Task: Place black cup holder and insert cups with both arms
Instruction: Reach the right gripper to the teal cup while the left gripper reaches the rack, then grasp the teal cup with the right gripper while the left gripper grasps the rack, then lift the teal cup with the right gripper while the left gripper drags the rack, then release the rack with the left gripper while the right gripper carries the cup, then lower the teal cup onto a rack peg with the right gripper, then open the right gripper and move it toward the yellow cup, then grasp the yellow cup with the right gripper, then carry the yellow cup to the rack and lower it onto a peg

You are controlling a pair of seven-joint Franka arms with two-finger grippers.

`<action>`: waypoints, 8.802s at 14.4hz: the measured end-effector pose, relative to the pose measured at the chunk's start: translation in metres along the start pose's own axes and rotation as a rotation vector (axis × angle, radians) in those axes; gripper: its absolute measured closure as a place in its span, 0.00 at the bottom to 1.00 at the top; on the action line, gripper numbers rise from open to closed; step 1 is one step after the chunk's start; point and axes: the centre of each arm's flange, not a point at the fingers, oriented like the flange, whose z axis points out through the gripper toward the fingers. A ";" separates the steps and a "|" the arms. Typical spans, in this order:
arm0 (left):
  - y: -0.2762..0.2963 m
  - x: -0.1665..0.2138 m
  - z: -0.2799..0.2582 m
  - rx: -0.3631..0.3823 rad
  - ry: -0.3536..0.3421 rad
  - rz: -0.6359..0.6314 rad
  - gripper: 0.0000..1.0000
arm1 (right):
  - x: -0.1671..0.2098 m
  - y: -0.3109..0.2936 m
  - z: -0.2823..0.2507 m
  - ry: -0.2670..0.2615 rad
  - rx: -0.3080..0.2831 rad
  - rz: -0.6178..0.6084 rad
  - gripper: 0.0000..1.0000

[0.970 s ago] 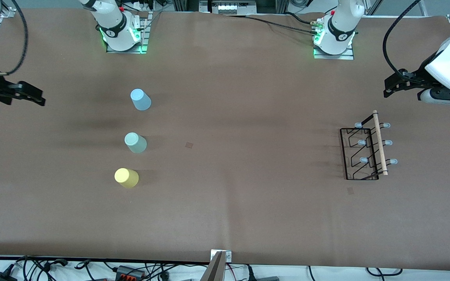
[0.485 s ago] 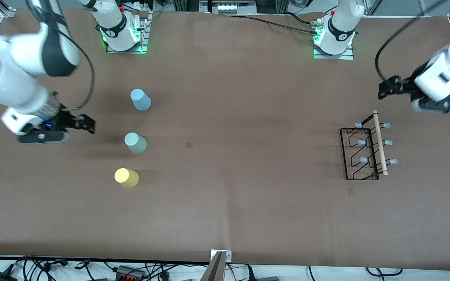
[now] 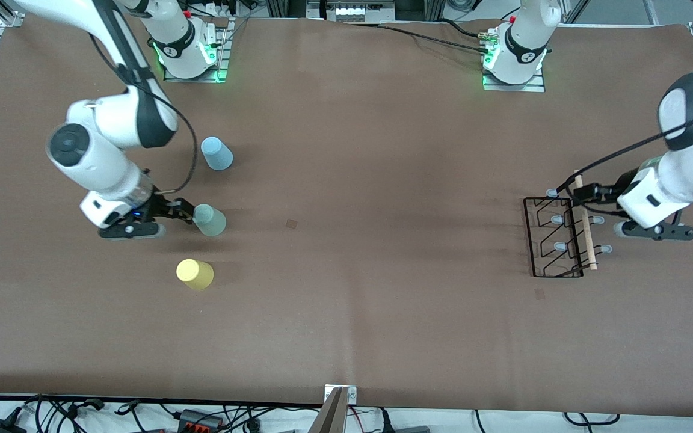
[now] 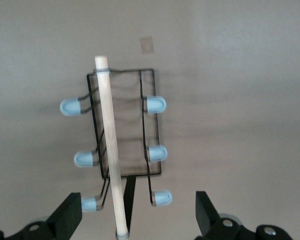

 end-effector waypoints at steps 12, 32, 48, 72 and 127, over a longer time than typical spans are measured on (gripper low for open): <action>-0.036 -0.008 0.087 -0.001 0.016 -0.049 0.34 | -0.031 -0.020 0.068 -0.036 0.000 0.037 0.00; 0.018 0.015 -0.026 -0.005 -0.011 0.045 0.84 | -0.028 -0.035 0.055 -0.026 0.002 0.029 0.33; 0.458 -0.071 0.062 -0.094 0.018 -0.059 0.84 | -0.016 -0.004 -0.111 -0.046 -0.053 -0.003 0.33; 0.253 0.008 -0.061 0.106 0.019 0.166 0.00 | -0.076 -0.284 -0.144 -0.015 0.042 0.326 0.33; 0.045 -0.070 -0.153 0.054 0.077 -0.011 0.00 | 0.067 -0.013 0.084 0.207 -0.083 -0.103 0.33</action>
